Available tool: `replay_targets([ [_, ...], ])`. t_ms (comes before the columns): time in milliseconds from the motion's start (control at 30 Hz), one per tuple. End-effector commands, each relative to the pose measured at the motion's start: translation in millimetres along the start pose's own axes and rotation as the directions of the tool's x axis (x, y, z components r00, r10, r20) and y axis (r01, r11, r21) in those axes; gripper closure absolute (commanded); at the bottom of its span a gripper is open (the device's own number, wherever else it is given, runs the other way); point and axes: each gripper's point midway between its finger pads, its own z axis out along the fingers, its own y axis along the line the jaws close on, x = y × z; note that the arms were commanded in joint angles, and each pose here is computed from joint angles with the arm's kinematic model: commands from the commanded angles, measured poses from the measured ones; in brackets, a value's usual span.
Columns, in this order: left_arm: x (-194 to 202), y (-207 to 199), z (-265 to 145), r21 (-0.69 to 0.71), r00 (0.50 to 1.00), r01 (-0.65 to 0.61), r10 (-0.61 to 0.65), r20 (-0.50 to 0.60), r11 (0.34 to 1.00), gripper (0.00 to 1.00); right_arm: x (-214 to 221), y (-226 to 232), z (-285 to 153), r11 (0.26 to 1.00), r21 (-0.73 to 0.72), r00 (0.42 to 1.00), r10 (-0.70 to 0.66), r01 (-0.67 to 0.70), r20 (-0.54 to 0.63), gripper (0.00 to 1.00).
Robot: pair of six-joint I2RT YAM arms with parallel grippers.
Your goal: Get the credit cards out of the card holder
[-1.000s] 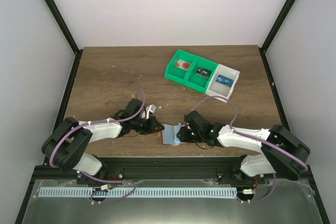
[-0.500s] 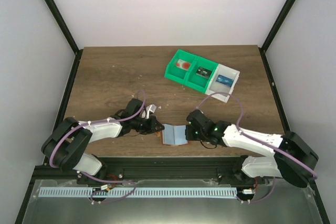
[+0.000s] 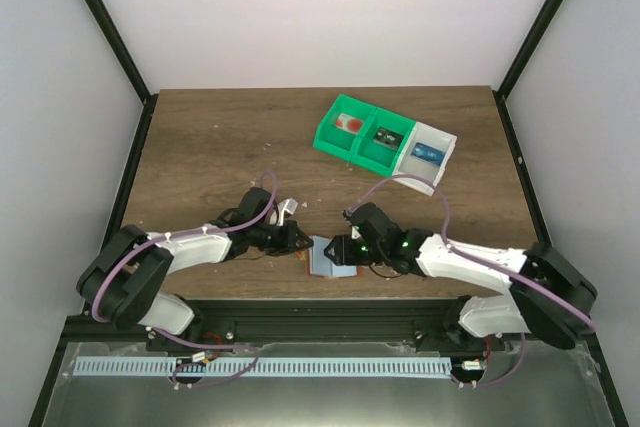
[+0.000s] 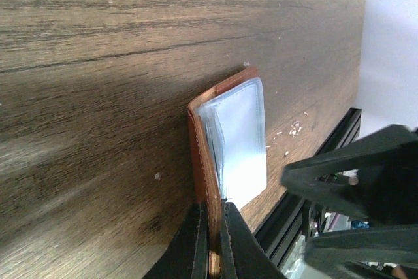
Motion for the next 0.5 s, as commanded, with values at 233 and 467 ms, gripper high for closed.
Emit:
replay_targets([
  [233,4,-8,-4,0.038,1.0,-0.009,0.009,0.0,0.999,1.0,13,28,26,0.992,-0.123,0.994,-0.041,0.028,-0.103,0.42],
  [467,3,-9,-4,0.038,1.0,-0.01,0.01,0.0,0.999,0.99,25,22,38,0.995,-0.102,0.989,-0.025,0.01,-0.144,0.42],
])
